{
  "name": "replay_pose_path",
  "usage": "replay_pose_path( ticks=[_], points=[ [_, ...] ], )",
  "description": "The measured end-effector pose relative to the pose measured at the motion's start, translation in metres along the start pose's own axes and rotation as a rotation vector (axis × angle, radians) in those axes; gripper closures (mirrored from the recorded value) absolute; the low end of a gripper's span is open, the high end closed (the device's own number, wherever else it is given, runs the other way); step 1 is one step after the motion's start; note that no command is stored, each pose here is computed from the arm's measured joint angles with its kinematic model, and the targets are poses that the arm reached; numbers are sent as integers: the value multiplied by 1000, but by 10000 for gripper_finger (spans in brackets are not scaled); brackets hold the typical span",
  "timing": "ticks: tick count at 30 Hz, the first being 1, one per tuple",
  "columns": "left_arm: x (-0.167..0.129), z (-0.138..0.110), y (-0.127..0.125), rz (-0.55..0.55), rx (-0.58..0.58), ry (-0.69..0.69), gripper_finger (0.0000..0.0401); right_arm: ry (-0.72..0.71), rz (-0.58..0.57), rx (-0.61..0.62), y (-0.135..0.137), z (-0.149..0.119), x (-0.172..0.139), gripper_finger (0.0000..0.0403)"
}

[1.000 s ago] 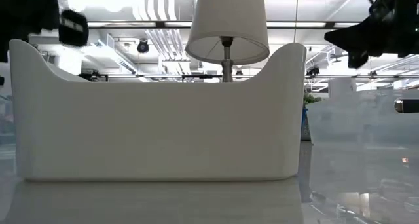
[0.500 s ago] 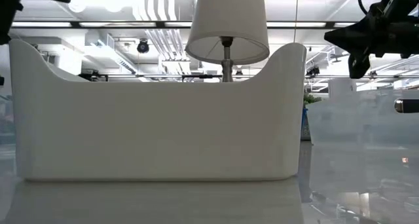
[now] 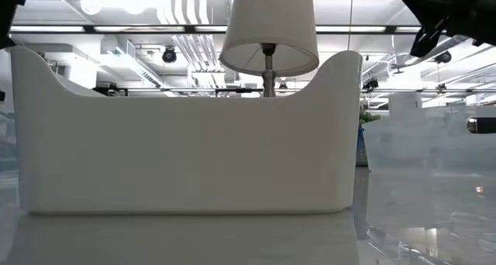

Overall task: Stack baskets by color
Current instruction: Stack the bottom right white bin into the top middle white bin

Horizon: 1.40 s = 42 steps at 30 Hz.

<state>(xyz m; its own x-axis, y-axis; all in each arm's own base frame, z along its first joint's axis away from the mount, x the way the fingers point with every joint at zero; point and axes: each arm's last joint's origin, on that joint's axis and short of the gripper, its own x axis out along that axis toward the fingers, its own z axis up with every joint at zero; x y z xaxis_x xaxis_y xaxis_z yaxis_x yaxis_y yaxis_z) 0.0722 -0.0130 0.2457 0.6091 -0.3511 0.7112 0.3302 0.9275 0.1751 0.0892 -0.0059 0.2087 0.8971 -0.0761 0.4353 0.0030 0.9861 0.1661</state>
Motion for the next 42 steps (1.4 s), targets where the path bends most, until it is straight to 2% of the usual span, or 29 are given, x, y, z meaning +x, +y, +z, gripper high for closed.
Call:
replay_pose_path(
  ticks=[6,13,20,27,34,38,42],
  points=[
    [3,-9,7,173,-89,51,401,-16,3,-30,0,2,2,394],
    [22,-14,14,193,-197,122,401,7,2,-68,2,8,9,394],
    [48,-27,23,227,-312,258,401,57,45,-118,5,17,22,394],
    [87,-51,32,271,-385,496,401,116,105,-185,9,24,39,394],
    [126,-79,23,255,-453,761,401,253,157,-198,11,18,61,394],
    [141,-97,13,273,-430,923,401,335,186,-185,16,16,72,394],
    [154,-105,7,281,-409,976,401,413,255,-120,30,18,81,394]
  ],
)
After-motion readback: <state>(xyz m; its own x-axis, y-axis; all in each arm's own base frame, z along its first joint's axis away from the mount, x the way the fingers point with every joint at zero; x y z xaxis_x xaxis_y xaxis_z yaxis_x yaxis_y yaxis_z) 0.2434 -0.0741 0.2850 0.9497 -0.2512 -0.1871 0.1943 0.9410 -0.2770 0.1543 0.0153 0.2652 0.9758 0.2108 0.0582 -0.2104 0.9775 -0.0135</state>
